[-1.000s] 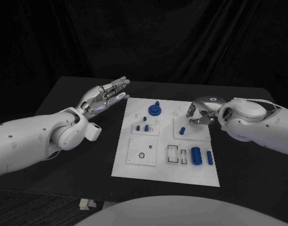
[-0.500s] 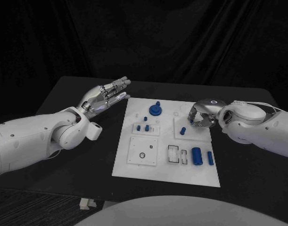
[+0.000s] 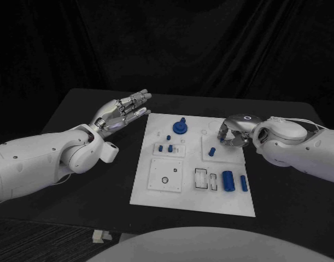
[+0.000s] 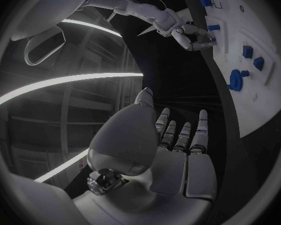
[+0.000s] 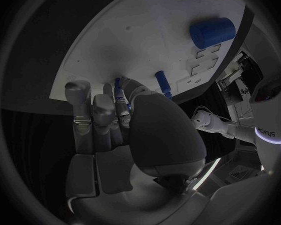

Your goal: Assemble the parts on the task board

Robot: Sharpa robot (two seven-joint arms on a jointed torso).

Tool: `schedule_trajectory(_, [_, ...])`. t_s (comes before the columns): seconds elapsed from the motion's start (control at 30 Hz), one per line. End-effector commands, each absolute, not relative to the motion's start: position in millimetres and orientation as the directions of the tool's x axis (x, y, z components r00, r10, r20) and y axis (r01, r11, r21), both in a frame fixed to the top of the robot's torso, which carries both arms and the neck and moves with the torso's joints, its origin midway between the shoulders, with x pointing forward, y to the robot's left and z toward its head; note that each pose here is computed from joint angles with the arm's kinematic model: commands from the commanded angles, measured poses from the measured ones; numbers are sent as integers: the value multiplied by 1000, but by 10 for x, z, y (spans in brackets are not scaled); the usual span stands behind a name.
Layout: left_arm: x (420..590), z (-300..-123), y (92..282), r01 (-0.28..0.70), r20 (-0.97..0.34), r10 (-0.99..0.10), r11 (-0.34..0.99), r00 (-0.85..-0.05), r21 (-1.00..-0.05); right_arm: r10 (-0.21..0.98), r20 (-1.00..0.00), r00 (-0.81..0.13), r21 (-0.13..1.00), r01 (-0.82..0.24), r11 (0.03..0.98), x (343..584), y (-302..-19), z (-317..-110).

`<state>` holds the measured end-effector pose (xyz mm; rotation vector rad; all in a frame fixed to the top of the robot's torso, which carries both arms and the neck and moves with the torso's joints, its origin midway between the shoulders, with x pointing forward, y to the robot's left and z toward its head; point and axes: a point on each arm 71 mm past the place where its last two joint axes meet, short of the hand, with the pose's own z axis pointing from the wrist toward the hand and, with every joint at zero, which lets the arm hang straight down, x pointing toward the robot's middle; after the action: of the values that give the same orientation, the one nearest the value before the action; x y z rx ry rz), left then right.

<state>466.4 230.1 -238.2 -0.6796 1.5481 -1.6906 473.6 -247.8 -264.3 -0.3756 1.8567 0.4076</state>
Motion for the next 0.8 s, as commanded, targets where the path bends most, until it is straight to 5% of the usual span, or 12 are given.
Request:
schedule_trajectory(0.03, [4648, -2300, 2291, 256, -85, -802, -87, -591, -963, -48, -955, -292, 95, -459, 883, 4713, -2476, -2672])
schedule_trajectory(0.47, [4670, -2311, 2315, 263, -97, -813, -71, -574, -962, -8, -972, -235, 105, -465, 879, 4697, -2488, -2603])
schedule_trajectory(0.8, [4690, -2324, 2330, 260, -105, -819, -54, -564, -964, 18, -984, -175, 98, -463, 881, 4710, -2521, -2299])
